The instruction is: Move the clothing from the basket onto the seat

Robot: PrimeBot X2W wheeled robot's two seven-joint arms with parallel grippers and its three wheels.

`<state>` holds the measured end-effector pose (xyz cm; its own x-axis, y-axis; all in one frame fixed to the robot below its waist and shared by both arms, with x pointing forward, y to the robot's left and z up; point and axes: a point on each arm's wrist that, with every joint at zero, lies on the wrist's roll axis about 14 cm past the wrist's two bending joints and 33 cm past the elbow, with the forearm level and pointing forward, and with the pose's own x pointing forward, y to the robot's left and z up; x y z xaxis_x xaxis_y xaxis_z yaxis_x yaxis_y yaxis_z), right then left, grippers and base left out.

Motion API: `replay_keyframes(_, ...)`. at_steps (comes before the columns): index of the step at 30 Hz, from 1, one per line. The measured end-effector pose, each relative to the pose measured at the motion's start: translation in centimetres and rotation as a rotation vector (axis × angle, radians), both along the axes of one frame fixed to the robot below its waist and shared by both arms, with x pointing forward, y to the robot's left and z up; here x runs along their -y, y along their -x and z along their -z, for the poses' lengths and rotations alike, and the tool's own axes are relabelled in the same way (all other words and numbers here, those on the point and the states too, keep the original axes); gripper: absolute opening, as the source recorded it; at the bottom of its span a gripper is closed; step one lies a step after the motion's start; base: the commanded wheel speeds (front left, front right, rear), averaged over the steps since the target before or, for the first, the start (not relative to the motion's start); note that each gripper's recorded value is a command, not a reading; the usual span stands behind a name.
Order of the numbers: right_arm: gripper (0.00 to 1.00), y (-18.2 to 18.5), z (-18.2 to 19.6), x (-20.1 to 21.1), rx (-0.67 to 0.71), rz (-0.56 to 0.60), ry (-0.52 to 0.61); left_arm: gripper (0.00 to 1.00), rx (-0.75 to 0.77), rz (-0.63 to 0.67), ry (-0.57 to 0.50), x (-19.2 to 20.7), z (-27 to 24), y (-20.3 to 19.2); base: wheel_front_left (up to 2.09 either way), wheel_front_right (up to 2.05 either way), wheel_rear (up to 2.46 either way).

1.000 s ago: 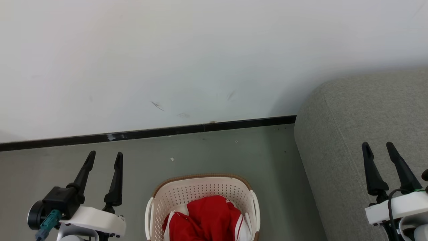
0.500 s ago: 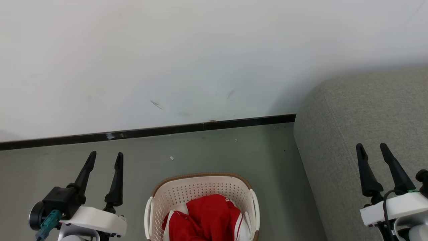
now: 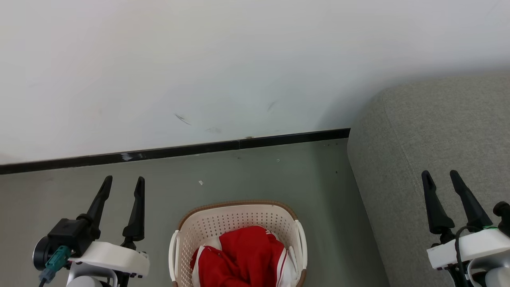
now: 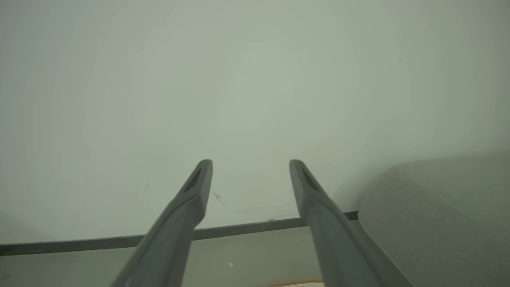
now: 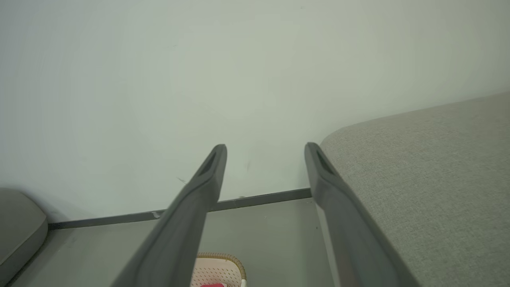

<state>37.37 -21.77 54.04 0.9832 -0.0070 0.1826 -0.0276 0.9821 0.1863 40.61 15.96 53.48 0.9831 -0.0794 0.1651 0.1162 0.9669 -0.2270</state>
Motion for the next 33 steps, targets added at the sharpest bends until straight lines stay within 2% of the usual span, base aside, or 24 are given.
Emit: replay_keyframes(33,1.0,-3.2,2.5,0.6,-0.058,0.029,-0.062,1.0,-0.126,0.049,-0.013,1.6,5.2,-3.8,0.0,0.0,0.0)
